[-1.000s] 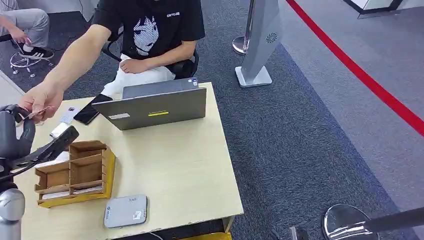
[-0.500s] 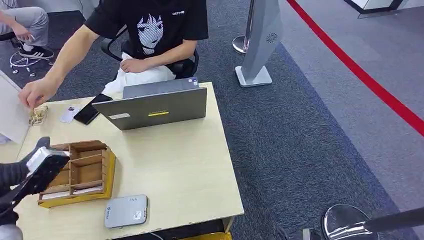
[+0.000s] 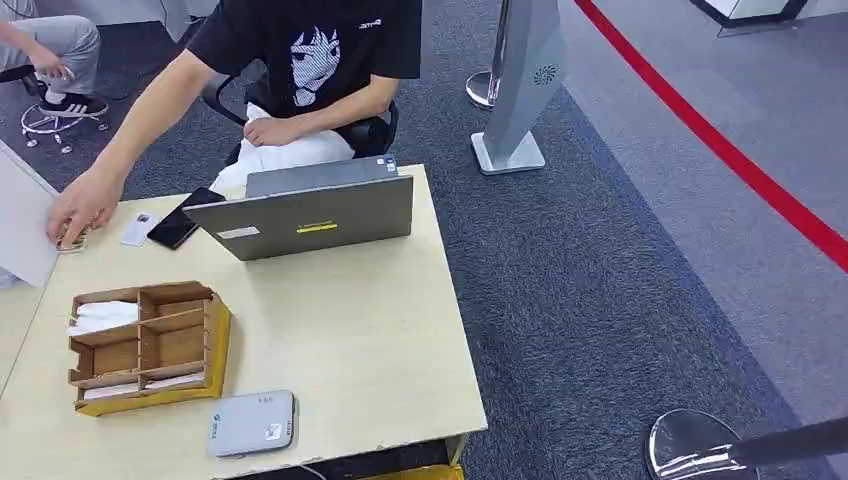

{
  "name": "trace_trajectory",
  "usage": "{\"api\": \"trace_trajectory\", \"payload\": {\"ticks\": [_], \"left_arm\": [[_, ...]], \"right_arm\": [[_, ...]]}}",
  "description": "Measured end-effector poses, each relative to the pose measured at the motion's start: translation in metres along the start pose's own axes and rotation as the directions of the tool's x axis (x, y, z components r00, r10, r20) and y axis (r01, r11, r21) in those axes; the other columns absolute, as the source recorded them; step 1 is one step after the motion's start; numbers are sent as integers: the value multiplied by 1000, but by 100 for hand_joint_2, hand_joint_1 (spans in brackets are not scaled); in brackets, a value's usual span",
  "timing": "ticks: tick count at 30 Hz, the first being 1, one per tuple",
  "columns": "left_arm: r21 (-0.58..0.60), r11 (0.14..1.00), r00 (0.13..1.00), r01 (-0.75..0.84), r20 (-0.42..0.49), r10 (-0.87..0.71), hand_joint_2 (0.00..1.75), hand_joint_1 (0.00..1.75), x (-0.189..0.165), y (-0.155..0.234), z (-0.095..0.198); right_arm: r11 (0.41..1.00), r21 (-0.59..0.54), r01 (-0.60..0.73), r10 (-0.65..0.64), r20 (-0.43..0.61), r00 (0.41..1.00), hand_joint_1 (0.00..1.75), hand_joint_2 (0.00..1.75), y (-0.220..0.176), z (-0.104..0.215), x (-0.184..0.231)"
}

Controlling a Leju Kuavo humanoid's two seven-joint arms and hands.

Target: Pass the card to the sensor for recognition and then transmit it.

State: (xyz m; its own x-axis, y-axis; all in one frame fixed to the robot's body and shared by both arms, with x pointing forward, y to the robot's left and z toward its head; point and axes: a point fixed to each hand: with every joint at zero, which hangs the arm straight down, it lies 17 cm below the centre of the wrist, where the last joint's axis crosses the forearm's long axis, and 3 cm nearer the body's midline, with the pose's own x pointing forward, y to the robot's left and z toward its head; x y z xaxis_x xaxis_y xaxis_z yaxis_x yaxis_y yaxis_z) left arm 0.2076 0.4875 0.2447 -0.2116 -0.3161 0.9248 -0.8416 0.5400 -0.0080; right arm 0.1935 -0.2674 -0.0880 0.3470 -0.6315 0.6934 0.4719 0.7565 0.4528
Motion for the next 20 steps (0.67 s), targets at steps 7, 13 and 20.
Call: {"api": "trace_trajectory", "payload": {"ticks": [7,13,20], "left_arm": [[445,878,615,178,-746,254,175,175,-254,97,155],[313,876,291,368,-933,211,175,175,-315,104,261],[-14,960,-60,281,-998,3,175,0,-320,53,352]], "right_arm": [[980,159,-117,118,5,993,175,175,25,-12,4],[985,151,-79,77,21,997,175,175,19,-15,9],[990,128,-58,58,2,998,0,175,13,-16,8]]}}
